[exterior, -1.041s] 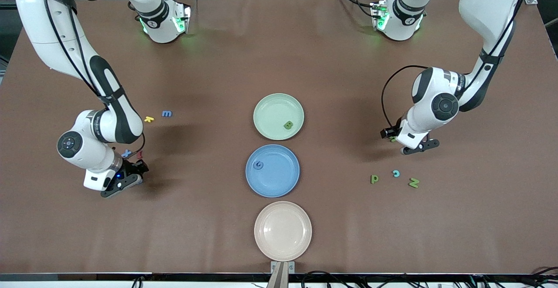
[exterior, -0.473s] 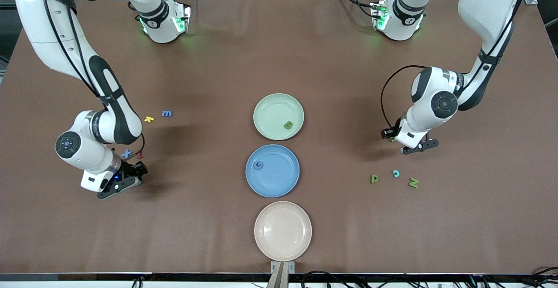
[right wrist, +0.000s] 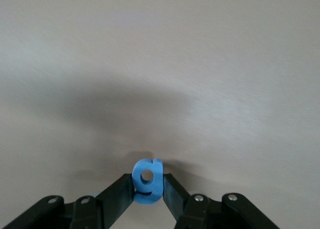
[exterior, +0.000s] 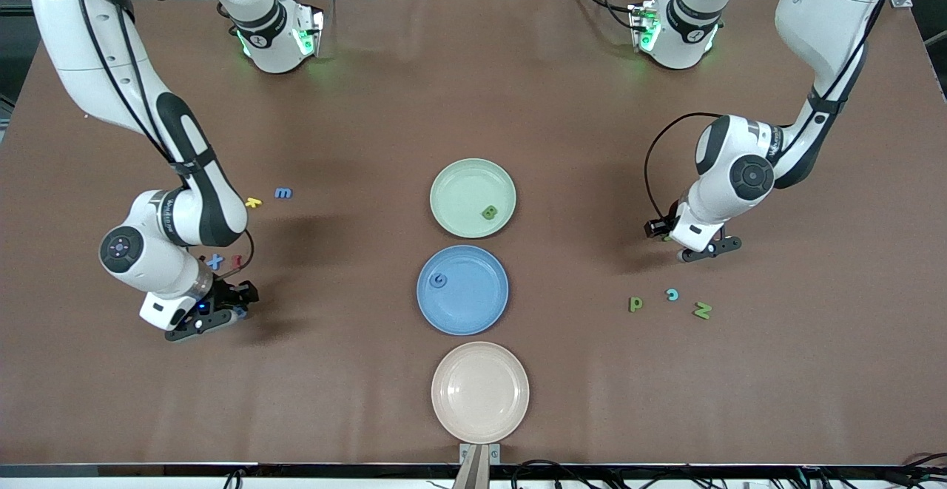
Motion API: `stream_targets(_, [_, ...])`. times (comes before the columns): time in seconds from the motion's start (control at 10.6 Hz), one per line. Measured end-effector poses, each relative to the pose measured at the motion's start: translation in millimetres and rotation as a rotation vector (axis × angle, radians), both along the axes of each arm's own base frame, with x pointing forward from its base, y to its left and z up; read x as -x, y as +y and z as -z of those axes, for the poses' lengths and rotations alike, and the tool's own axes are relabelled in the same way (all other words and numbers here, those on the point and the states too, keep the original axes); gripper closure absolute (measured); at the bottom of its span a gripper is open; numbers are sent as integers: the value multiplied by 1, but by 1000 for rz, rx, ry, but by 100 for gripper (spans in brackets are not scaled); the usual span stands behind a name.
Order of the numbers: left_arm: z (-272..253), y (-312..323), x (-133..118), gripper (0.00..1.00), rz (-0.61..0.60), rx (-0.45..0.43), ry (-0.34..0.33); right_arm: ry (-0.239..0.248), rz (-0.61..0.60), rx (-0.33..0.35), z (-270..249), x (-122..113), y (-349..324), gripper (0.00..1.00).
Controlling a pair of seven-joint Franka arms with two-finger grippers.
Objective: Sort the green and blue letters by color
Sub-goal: 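Carry the g toward the blue plate while the left gripper grasps green u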
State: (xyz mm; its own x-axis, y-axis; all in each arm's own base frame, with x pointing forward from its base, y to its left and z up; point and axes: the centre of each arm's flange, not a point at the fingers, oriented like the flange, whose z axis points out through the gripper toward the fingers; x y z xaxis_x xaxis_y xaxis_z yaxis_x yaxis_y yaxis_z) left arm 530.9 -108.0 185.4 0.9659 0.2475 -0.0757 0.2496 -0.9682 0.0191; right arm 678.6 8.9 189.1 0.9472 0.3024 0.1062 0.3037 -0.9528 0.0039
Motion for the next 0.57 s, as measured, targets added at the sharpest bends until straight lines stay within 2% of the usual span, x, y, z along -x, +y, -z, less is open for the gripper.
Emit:
stream_targets(0.28, [4,5,0,37,3,-4,-6,3,209,-59,-14,-4,84,67])
stream_targets(0.57, [9,20,-2,38,10,-19,-14,6,349,-168,-34,1,180,67])
